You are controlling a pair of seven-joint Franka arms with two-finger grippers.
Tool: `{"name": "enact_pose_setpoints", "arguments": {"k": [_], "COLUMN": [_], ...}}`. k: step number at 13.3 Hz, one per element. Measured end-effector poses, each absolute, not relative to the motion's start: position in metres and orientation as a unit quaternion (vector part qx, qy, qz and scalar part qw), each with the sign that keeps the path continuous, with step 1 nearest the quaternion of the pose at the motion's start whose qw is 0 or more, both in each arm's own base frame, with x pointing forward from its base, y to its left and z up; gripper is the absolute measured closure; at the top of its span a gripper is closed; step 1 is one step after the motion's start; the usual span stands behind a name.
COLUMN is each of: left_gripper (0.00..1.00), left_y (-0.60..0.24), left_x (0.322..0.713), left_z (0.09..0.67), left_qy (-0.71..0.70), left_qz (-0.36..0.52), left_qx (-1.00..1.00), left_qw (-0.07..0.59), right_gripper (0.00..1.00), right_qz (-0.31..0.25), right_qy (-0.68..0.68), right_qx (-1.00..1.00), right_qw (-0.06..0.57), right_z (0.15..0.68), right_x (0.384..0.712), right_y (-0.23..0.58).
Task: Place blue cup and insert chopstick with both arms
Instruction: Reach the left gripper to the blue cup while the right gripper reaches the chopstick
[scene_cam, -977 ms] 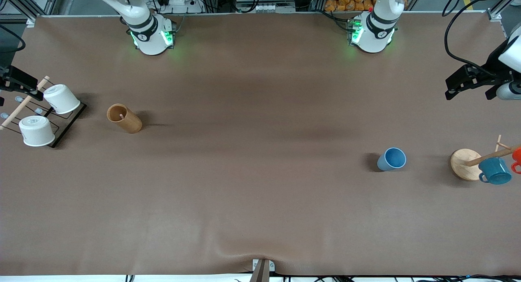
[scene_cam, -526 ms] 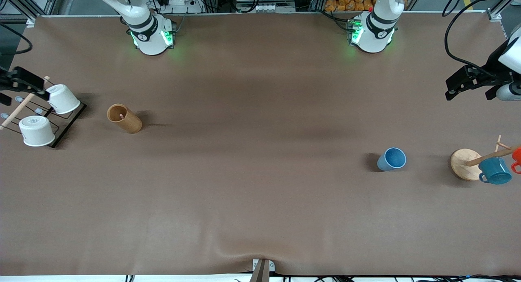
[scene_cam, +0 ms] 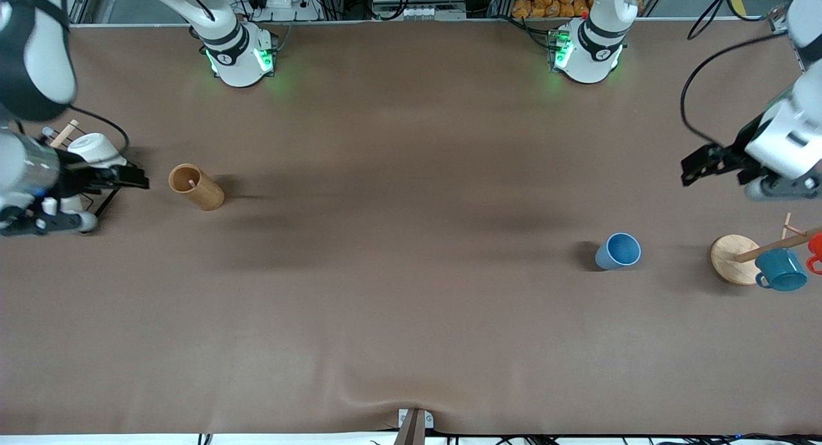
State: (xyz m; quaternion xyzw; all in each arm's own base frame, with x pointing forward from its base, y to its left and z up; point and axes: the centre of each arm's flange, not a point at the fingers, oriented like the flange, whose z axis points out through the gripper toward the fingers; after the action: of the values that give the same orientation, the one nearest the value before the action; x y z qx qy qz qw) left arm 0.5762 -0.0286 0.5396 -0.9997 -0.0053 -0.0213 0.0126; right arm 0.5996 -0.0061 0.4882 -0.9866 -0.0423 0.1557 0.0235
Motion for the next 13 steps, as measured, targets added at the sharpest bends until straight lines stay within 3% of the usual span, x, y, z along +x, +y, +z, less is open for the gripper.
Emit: {"name": "enact_pose_setpoints", "arguments": {"k": [8,12,13], "left_gripper": [0.0,0.0,0.0], "left_y": [-0.031,-0.029,-0.024], "left_x": [0.606,0.612,0.614], "left_z": [0.372,0.327,0.318], "left_qy": [0.0,0.009,0.009], "left_qz": [-0.017,0.002,0.001], "left_qx": [-1.0,-1.0,-1.0], "left_qw": [0.007,0.006,0.006], "right_gripper": [0.0,0.1,0.16], "right_qz": [0.226,0.221,0.221], "right_qy": [-0.104,-0.13,-0.131], "right_qx": [-0.965,-0.961,-0.961], "right_qw": [-0.086,-0.103,-0.104], "right_z": [0.404,0.369,0.36], "right_x": [0.594,0.585,0.582], "right_y": [0.066,0.081,0.08]}}
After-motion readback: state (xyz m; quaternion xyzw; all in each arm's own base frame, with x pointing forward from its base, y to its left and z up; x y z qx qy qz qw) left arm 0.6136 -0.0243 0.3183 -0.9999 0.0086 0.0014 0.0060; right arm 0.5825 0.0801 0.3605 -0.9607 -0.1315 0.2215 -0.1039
